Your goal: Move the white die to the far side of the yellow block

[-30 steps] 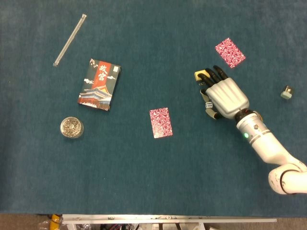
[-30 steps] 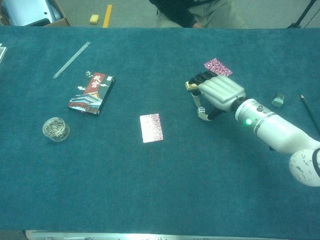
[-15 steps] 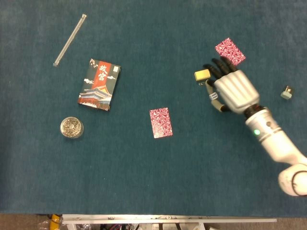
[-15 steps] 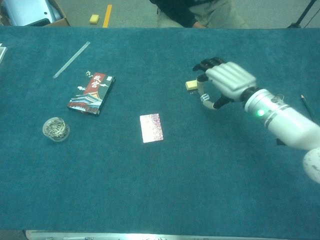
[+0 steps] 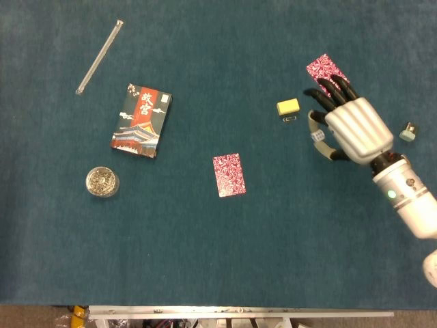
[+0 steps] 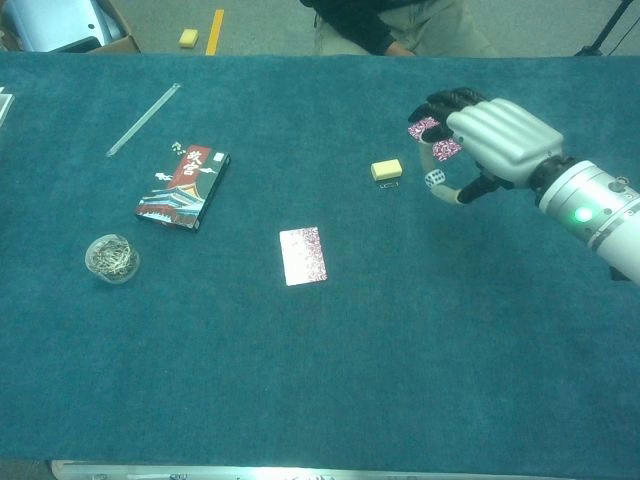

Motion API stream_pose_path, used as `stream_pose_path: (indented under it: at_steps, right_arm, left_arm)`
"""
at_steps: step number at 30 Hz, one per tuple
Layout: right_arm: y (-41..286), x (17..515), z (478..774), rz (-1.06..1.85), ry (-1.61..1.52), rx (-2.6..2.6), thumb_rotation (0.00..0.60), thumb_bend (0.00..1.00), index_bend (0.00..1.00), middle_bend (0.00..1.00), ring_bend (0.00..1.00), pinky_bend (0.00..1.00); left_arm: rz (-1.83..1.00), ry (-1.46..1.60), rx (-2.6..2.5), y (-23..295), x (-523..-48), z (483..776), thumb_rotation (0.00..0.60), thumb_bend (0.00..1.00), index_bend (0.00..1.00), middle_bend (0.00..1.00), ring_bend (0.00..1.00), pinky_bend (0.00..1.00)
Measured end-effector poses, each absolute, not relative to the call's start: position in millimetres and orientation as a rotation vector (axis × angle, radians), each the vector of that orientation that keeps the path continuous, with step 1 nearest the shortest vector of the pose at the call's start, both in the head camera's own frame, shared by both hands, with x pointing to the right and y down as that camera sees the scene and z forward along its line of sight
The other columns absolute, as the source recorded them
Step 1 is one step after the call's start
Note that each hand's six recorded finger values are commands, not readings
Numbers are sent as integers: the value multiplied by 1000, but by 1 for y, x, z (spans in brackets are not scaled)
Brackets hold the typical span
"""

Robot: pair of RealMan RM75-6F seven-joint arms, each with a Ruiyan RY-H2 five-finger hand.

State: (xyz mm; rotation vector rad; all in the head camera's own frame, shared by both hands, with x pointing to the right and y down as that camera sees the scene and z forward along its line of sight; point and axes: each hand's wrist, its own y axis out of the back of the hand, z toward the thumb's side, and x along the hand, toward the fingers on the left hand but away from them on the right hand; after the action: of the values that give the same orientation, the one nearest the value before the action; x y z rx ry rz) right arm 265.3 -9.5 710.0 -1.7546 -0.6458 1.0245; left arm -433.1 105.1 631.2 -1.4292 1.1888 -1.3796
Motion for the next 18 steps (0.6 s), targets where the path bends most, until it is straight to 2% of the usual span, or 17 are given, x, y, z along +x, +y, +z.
stream_pose_path:
  at_steps: [1,4,5,6,10,18]
  right_arm:
    - [-12,262,707,980,-687,-1749,600,349,547,143,0,0]
    - [-18,254,704,880,-785,-1721,600,336,147,25,0,0]
    - [-18,251,705,856,-804,-1712,600,335,51,6,0,0]
    - [-19,248,706,835,-818,-1703,600,335,4,0,0,0]
    - [-17,235,709,791,-845,-1692,600,334,0,0,0,0]
    - [-17,245,699,813,-865,-1698,600,334,0,0,0,0]
  left_arm:
    - [-1380,1190,-1427,105,-433,631,600,267,240,184,133,133]
    - [-1376,1196,-1421,107,-434,628,600,267,239,183,133,133]
    - [-1375,1198,-1418,107,-435,627,600,267,238,182,133,131]
    - [-1373,1202,-1415,108,-435,626,600,267,236,182,133,130]
    - [-1378,1210,-1409,112,-439,625,600,267,232,181,133,128]
    - [-1378,1200,-1422,111,-438,629,600,267,230,181,133,128]
